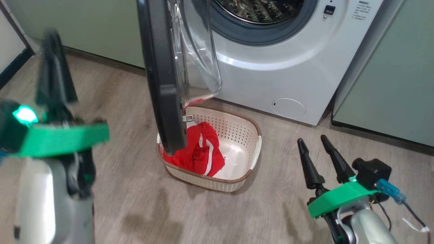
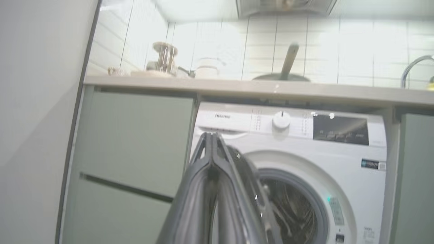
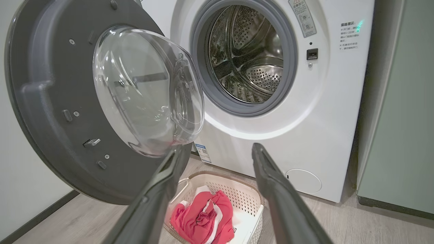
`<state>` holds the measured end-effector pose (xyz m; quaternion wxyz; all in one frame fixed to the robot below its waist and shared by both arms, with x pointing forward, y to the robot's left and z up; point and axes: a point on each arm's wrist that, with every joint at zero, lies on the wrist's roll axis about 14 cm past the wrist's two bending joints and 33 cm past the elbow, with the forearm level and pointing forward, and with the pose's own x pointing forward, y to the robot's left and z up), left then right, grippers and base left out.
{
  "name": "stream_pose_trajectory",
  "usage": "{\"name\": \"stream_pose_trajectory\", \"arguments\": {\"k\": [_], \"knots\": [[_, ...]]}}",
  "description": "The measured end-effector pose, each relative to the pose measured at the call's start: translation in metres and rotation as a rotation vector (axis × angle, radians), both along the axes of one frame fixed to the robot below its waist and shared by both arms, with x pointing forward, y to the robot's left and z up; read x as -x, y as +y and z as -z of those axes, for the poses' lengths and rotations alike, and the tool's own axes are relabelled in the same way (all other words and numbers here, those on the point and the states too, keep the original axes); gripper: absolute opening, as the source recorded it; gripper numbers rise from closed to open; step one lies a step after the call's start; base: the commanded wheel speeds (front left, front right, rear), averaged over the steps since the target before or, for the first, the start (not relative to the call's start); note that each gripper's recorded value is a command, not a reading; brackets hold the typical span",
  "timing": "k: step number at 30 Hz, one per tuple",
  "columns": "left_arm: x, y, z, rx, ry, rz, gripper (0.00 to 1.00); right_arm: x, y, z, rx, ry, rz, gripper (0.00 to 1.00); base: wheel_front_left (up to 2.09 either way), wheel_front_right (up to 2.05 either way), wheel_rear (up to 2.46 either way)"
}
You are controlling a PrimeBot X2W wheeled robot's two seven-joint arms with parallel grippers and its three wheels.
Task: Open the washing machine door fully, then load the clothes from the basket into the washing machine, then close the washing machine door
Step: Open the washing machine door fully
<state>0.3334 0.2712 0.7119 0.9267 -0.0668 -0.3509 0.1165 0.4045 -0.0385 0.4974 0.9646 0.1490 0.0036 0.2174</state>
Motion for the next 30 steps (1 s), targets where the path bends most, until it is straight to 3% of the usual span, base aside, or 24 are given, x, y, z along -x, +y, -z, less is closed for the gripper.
{"name": "stream_pose_trajectory", "arguments": {"k": [4, 7, 15, 25, 30], "knots": [[-0.006, -0.015, -0.036, -0.039, -0.1, 0.052, 0.0, 0.002, 0.0, 0.001, 0.001, 0.003, -0.002, 1.0, 0.0, 0.0, 0.0], [-0.02, -0.041, -0.038, -0.07, -0.092, 0.141, 0.0, 0.003, -0.002, 0.001, 0.003, 0.004, 0.002, 1.0, 0.0, 0.0, 0.0], [-0.065, -0.134, 0.044, -0.168, 0.193, 0.422, 0.0, 0.007, -0.009, 0.001, -0.002, 0.007, 0.02, 1.0, 0.0, 0.0, 0.0], [-0.08, -0.156, 0.132, -0.135, 0.468, 0.505, 0.0, 0.008, -0.01, 0.007, 0.0, 0.022, 0.021, 1.0, 0.0, 0.0, 0.0], [-0.086, -0.149, 0.147, -0.118, 0.518, 0.485, 0.0, 0.007, -0.009, 0.011, 0.0, 0.034, 0.017, 1.0, 0.0, 0.0, 0.0]]}}
